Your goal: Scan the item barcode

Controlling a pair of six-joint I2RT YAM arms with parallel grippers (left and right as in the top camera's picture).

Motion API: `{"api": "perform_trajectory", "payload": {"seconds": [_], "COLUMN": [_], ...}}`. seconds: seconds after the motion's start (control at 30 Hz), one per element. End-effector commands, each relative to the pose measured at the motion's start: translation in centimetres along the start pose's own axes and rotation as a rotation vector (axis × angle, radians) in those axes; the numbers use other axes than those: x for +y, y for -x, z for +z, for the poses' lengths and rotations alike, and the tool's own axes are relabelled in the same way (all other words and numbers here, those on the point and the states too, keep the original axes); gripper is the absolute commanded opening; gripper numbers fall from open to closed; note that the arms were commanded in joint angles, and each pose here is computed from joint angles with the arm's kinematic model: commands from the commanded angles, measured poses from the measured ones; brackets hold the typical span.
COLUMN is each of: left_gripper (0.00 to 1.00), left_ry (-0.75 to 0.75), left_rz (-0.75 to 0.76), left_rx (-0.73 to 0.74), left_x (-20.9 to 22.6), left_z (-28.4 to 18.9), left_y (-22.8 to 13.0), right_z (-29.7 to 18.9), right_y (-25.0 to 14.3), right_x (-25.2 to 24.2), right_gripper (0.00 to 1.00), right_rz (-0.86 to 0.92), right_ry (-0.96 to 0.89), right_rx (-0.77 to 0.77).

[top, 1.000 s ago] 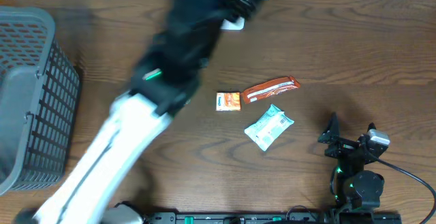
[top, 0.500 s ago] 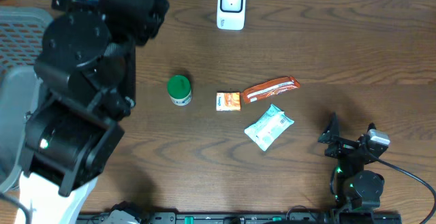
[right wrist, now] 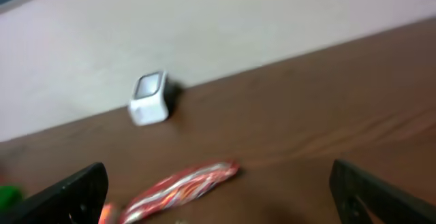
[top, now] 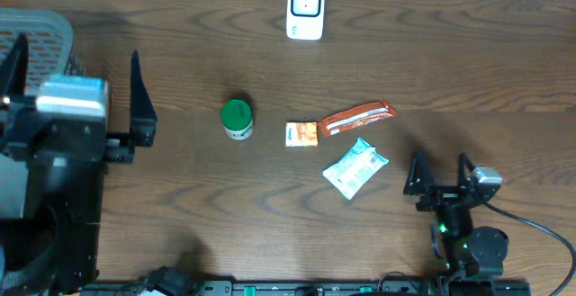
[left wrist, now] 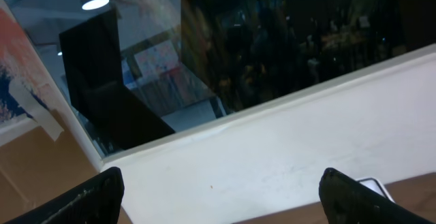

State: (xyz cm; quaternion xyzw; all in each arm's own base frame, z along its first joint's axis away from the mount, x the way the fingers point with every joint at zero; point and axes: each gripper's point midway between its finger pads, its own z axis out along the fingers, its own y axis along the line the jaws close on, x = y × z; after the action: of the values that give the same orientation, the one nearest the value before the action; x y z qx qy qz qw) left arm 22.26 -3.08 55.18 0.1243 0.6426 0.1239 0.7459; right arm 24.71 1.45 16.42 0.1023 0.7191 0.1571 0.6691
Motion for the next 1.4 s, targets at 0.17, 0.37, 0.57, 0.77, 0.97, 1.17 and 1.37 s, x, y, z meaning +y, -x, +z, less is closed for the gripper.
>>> {"api": "perform_trajectory", "payload": {"seconds": [0.17, 0.37, 0.57, 0.77, 0.97, 1.17, 1.37], "left_gripper": [0.92, 0.92, 0.92, 0.92, 0.92, 0.92, 0.92], "left_ry": [0.017, 0.071, 0.095, 0.030, -0.065, -0.070, -0.070], "left_rz": [0.017, -0.032, -0.060, -0.064, -0.063, -0.065, -0.065], "left_rx": [0.025, 0.038, 0.019, -0.017, -0.036, -0.029, -0.029], "left_x": [0.2, 1.8, 2.8, 1.5, -0.4, -0.5, -0.5], "left_z": [0.5, 0.4, -1.2, -2.7, -2.8, -2.5, -2.5], "left_y": [-3.3, -4.6, -5.2, -5.6, -6.0, -6.5, -6.5], "right_z": [-0.3, 2.8, 5.8, 9.1, 12.1, 14.8, 15.8], "right_y": [3.4, 3.5, 0.6, -5.7, -8.3, -10.7, -14.5], "right_x": [3.1, 7.7, 10.7, 6.9, 8.9, 8.0, 4.4], "right_gripper": [0.99, 0.99, 0.96, 0.20, 0.01, 0.01, 0.01], "right_rz": [0.240, 0.298, 0.370, 0.421, 0.384, 0.408, 0.459], "right_ry": [0.047, 0.209, 0.423, 0.261, 0.382, 0.310, 0.119], "right_rx": [0.117, 0.379, 0.551, 0.690, 0.668, 0.613, 0.635]}}
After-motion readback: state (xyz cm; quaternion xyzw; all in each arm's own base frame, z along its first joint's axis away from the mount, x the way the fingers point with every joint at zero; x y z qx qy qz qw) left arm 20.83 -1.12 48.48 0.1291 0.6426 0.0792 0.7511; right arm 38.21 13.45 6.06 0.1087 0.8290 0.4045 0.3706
